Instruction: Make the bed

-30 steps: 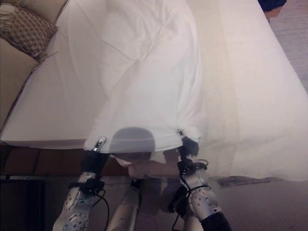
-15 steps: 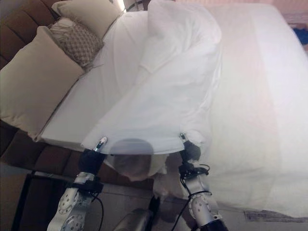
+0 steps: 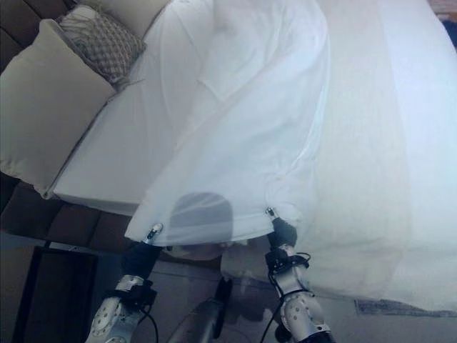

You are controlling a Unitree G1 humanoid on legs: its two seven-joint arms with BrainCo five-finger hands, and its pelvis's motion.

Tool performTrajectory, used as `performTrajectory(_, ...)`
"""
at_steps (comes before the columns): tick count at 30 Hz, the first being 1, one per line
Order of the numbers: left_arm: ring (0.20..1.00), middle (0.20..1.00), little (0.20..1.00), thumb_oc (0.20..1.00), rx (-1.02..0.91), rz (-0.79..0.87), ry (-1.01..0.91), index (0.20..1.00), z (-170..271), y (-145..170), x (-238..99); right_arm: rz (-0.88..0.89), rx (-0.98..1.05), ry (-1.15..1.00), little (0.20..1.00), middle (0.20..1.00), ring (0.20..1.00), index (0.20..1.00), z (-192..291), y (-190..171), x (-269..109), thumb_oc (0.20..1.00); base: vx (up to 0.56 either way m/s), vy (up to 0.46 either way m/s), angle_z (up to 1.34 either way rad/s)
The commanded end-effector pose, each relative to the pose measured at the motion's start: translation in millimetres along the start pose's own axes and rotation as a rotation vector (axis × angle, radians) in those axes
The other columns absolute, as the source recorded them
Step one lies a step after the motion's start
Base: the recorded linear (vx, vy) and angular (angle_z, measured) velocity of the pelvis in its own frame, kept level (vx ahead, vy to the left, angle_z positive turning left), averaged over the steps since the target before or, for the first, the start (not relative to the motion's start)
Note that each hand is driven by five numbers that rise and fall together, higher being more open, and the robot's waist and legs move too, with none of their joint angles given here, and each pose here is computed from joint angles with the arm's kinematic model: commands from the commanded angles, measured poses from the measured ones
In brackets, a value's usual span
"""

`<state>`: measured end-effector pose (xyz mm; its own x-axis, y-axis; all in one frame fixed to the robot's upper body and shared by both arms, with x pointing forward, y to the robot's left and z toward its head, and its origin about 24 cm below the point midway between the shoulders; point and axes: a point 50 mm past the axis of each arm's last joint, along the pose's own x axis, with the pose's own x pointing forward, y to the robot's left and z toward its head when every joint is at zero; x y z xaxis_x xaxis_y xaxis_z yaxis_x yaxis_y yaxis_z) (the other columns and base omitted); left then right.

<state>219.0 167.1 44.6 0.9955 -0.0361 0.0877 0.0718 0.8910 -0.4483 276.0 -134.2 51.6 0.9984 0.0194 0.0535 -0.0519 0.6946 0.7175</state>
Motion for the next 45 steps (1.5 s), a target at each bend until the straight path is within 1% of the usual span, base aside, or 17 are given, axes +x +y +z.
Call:
performTrajectory(1,0.2,0.2,0.2,0.2,-0.02,0.404,-0.365,0.2,73.9,79.3,-27.3,-0.371,-0.105,-0.504,0.2,0.2,0.2,0.2,116.0,-73.7,-15.8,0.2,-0.15,0.042,-0.05)
performTrajectory(4,0.2,0.2,0.2,0.2,-0.019,0.39,-0.247,0.2,54.0,80.7,-20.6,-0.363,-0.128,-0.469,0.2,0.2,0.2,0.2,109.1,-68.0,-9.9,0.2,-0.05,0.014,-0.03)
performTrajectory(5,0.2,0.2,0.2,0.2,-0.019,0.386,-0.25,0.2,54.3,80.4,-19.9,-0.362,-0.127,-0.473,0.2,0.2,0.2,0.2,109.7,-67.7,-9.8,0.2,-0.06,0.016,-0.1)
performTrajectory(6,0.2,0.2,0.2,0.2,-0.005,0.357,-0.188,0.2,44.6,77.1,-17.5,-0.368,-0.133,-0.445,0.2,0.2,0.2,0.2,103.0,-67.2,-7.6,0.2,-0.07,0.015,-0.17)
performTrajectory(9,0.2,0.2,0.2,0.2,0.006,0.325,-0.141,0.2,36.1,71.3,-15.3,-0.391,-0.133,-0.444,0.2,0.2,0.2,0.2,98.6,-65.2,-5.3,0.2,-0.03,0.001,-0.16)
performTrajectory(12,0.2,0.2,0.2,0.2,-0.019,0.305,-0.061,0.2,18.0,65.0,-12.6,-0.463,-0.111,-0.503,0.2,0.2,0.2,0.2,100.9,-64.6,-5.4,0.2,-0.04,0.001,-0.1)
performTrajectory(16,0.2,0.2,0.2,0.2,0.01,0.257,0.005,0.2,8.1,59.7,-13.9,-0.511,-0.119,-0.578,0.2,0.2,0.2,0.2,111.2,-63.8,-8.0,0.2,0.03,-0.002,-0.14)
performTrajectory(22,0.2,0.2,0.2,0.2,0.024,0.192,0.016,0.2,12.0,56.8,-14.7,-0.522,-0.182,-0.71,0.2,0.2,0.2,0.2,146.1,-67.9,-14.3,0.2,0.02,0.001,-0.16)
performTrajectory(26,0.2,0.2,0.2,0.2,0.043,0.148,0.012,0.2,16.2,53.9,-11.5,-0.5,-0.228,-0.788,0.2,0.2,0.2,0.2,162.6,-61.7,-19.4,0.2,0.06,-0.009,-0.06)
performTrajectory(31,0.2,0.2,0.2,0.2,0.07,0.129,0.011,0.2,16.6,51.7,-8.5,-0.454,-0.248,-0.788,0.2,0.2,0.2,0.2,161.9,-54.0,-17.2,0.2,0.03,-0.017,-0.06)
performTrajectory(33,0.2,0.2,0.2,0.2,0.081,0.125,0.009,0.2,16.9,50.9,-7.1,-0.409,-0.251,-0.723,0.2,0.2,0.2,0.2,152.4,-53.6,-12.2,0.2,-0.02,-0.016,-0.08)
performTrajectory(36,0.2,0.2,0.2,0.2,0.111,0.13,0.005,0.2,18.5,52.5,-6.8,-0.325,-0.32,-0.544,0.2,0.2,0.2,0.2,127.6,-53.6,-2.6,0.2,-0.04,-0.029,-0.1)
performTrajectory(37,0.2,0.2,0.2,0.2,0.145,0.174,0.021,0.2,14.7,59.9,-8.1,-0.272,-0.37,-0.401,0.2,0.2,0.2,0.2,105.0,-55.7,1.0,0.2,0.0,-0.038,-0.12)
performTrajectory(38,0.2,0.2,0.2,0.2,0.145,0.175,0.021,0.2,14.6,59.9,-8.0,-0.271,-0.371,-0.4,0.2,0.2,0.2,0.2,105.0,-55.6,1.2,0.2,-0.01,-0.025,-0.08)
performTrajectory(40,0.2,0.2,0.2,0.2,0.193,0.211,0.029,0.2,12.7,65.6,-7.8,-0.244,-0.428,-0.294,0.2,0.2,0.2,0.2,91.0,-60.9,3.5,0.2,-0.07,0.01,0.0)
performTrajectory(43,0.2,0.2,0.2,0.2,0.298,0.262,0.051,0.2,7.4,73.1,-1.1,-0.21,-0.58,-0.14,0.2,0.2,0.2,0.2,73.2,-65.0,14.2,0.2,-0.08,-0.002,0.07)
performTrajectory(45,0.2,0.2,0.2,0.2,0.337,0.285,0.057,0.2,5.1,75.5,7.5,-0.203,-0.641,-0.081,0.2,0.2,0.2,0.2,65.6,-64.1,24.9,0.2,-0.07,0.012,0.22)
